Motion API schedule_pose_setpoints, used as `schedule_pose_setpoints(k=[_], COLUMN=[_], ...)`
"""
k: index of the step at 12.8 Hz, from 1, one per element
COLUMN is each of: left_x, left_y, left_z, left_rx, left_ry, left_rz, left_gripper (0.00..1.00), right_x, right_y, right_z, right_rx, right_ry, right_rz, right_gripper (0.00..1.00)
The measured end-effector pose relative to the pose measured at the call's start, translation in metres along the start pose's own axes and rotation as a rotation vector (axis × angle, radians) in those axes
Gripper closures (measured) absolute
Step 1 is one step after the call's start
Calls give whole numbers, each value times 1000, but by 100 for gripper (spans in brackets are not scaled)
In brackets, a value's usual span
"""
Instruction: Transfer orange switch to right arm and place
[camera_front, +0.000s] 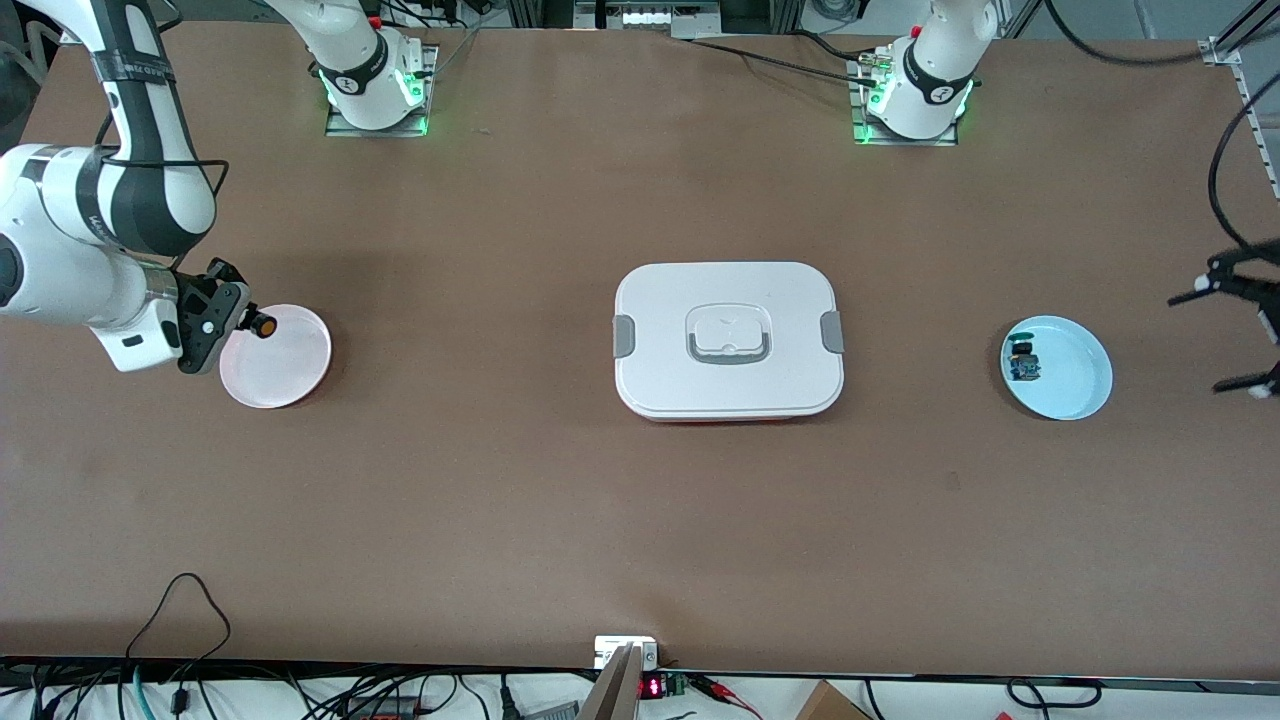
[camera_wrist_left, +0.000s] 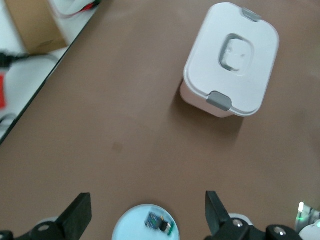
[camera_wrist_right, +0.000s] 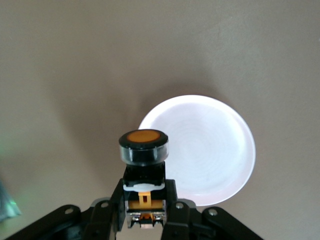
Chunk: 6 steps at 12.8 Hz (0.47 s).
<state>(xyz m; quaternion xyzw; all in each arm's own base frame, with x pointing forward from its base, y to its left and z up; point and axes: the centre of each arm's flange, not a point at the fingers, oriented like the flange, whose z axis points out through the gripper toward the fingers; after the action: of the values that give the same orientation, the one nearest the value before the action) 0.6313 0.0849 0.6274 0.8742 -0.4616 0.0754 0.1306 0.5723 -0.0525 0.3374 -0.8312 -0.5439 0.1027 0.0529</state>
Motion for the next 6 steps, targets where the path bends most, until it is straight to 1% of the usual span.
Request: schedule_pose_setpoints(k=[2,3,5,6], left_x=[12,16,20,19], left_y=[46,66,99,108], left_z=[-22,-23,-13,-4], left_rx=[90,120,164,182], left_ry=[-84,-118,-168,-192], left_rz=[-236,-361,-602,-690], left_gripper=[0,0,0,0], right_x=[-6,-11,-19,-20], right_y=[4,6,11,12], right_z=[22,33,49,55], right_rx=[-22,-31,-72,-88], right_ry=[4,-2,-42,-50], right_rz=[-64,-81,-143,-163], right_gripper=[67,67,67,67])
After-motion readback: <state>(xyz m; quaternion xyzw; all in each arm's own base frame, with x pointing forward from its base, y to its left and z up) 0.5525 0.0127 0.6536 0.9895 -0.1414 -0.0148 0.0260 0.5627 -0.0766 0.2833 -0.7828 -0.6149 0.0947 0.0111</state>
